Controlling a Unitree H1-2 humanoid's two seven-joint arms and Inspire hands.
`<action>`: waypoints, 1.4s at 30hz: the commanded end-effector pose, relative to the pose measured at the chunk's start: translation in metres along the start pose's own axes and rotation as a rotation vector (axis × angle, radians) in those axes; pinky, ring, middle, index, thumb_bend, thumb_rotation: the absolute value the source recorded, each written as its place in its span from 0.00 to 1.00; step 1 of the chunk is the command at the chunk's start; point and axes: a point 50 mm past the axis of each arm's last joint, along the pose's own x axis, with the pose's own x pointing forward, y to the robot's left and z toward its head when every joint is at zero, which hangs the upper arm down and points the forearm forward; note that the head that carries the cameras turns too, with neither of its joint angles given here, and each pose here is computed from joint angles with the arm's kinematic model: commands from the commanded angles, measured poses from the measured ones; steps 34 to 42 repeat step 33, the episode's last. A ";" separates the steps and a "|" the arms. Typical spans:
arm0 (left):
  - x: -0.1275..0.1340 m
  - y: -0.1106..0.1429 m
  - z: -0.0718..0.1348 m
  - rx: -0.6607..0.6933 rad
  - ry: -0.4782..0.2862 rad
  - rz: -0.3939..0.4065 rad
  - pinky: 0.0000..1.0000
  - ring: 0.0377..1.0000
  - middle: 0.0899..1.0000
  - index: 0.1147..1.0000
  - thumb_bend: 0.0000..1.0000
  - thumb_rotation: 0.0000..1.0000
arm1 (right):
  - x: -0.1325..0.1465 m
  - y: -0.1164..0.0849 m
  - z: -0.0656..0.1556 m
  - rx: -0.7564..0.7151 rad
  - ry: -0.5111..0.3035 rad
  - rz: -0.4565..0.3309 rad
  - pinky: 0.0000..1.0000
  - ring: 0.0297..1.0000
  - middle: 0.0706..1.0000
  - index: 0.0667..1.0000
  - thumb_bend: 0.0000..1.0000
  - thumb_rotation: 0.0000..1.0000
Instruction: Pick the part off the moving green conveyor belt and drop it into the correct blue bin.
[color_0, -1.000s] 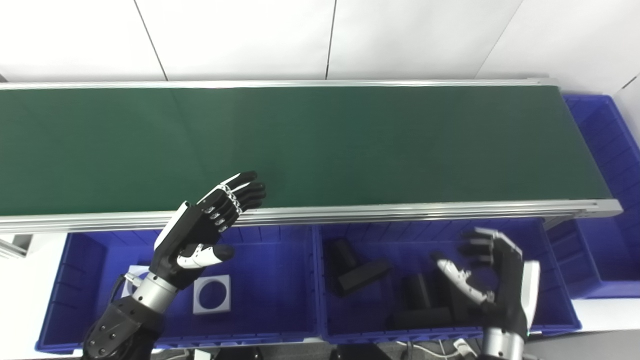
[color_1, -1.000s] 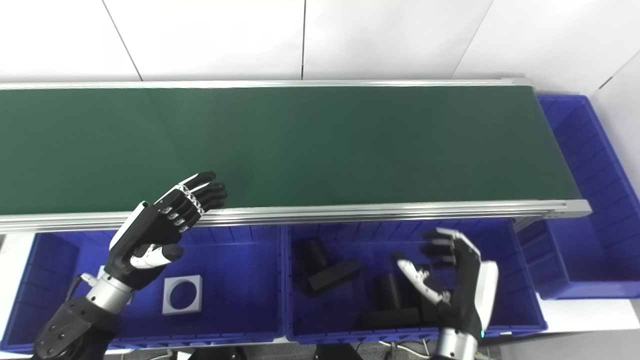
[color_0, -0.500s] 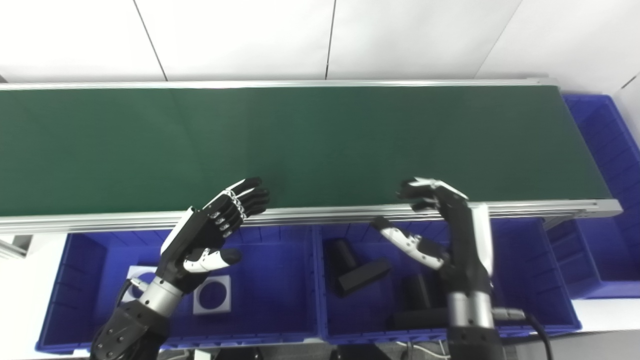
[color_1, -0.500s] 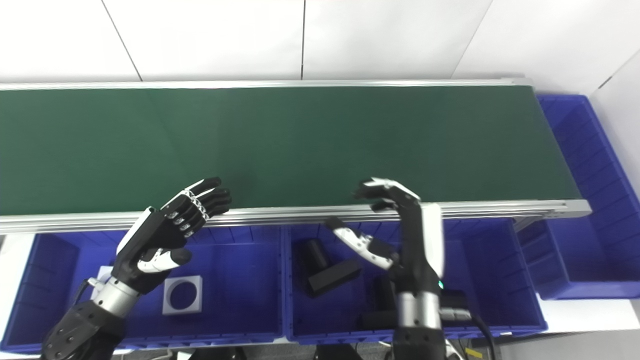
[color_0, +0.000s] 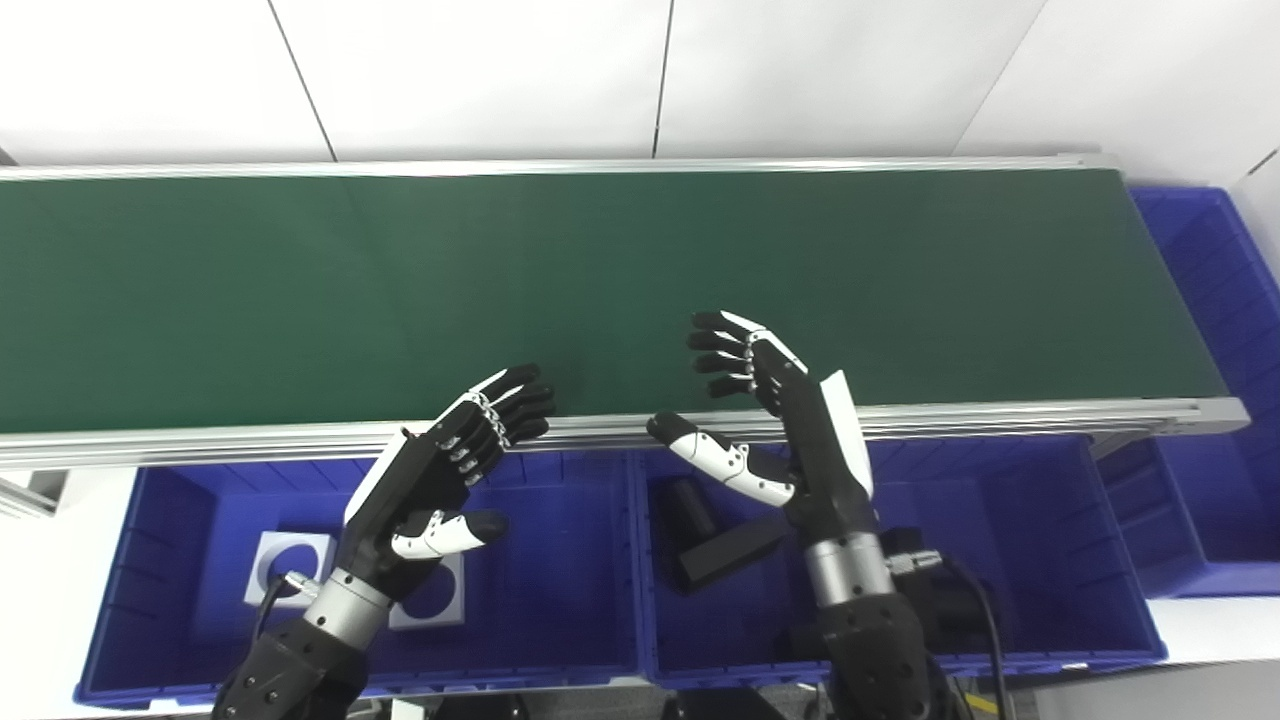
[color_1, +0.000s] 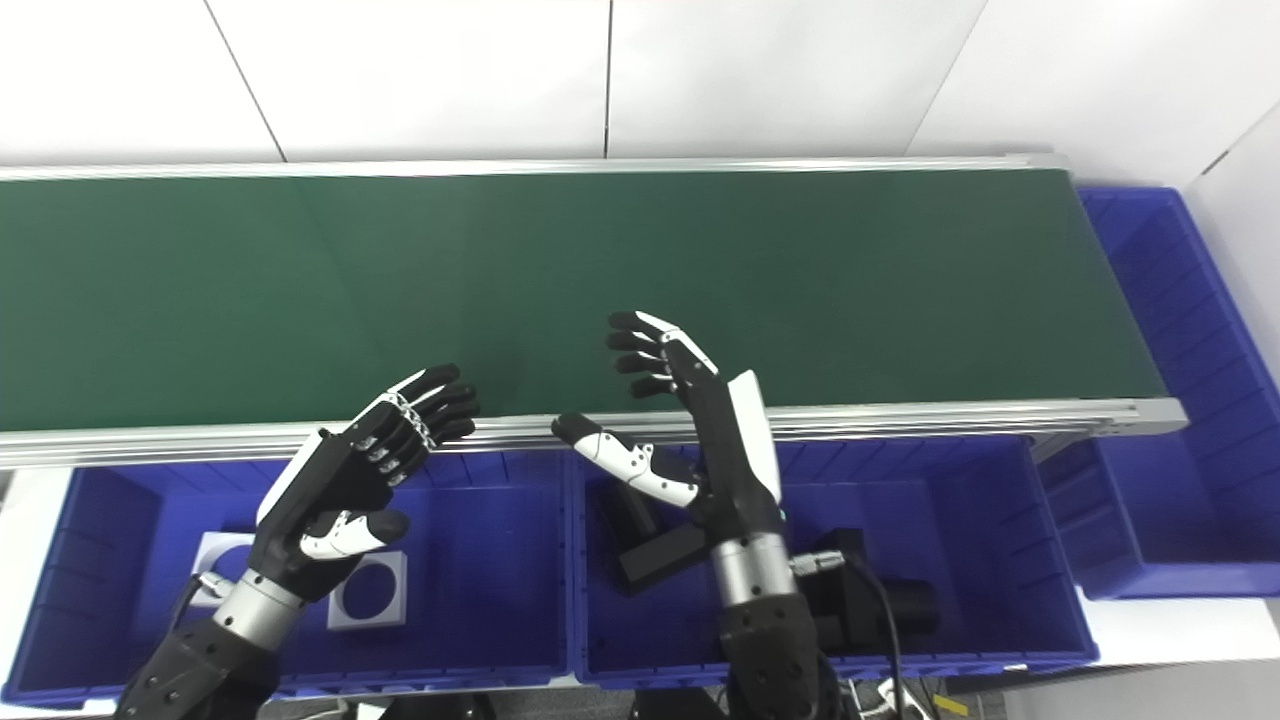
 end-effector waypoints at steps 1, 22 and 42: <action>0.001 -0.002 0.006 0.024 -0.044 0.002 0.86 0.88 0.87 0.88 0.94 0.48 | -0.001 0.004 0.000 0.054 -0.026 0.022 0.67 0.75 0.78 0.83 0.66 0.52; 0.009 -0.013 -0.004 0.040 -0.021 0.053 0.83 0.87 0.87 0.89 0.96 0.49 | -0.024 -0.021 -0.033 0.071 -0.012 0.112 0.73 0.83 0.86 0.92 0.60 0.66; 0.011 -0.014 -0.005 0.045 -0.015 0.055 0.85 0.87 0.87 0.90 0.94 0.50 | -0.030 -0.024 -0.032 0.084 -0.042 0.091 0.72 0.81 0.84 0.89 0.61 0.66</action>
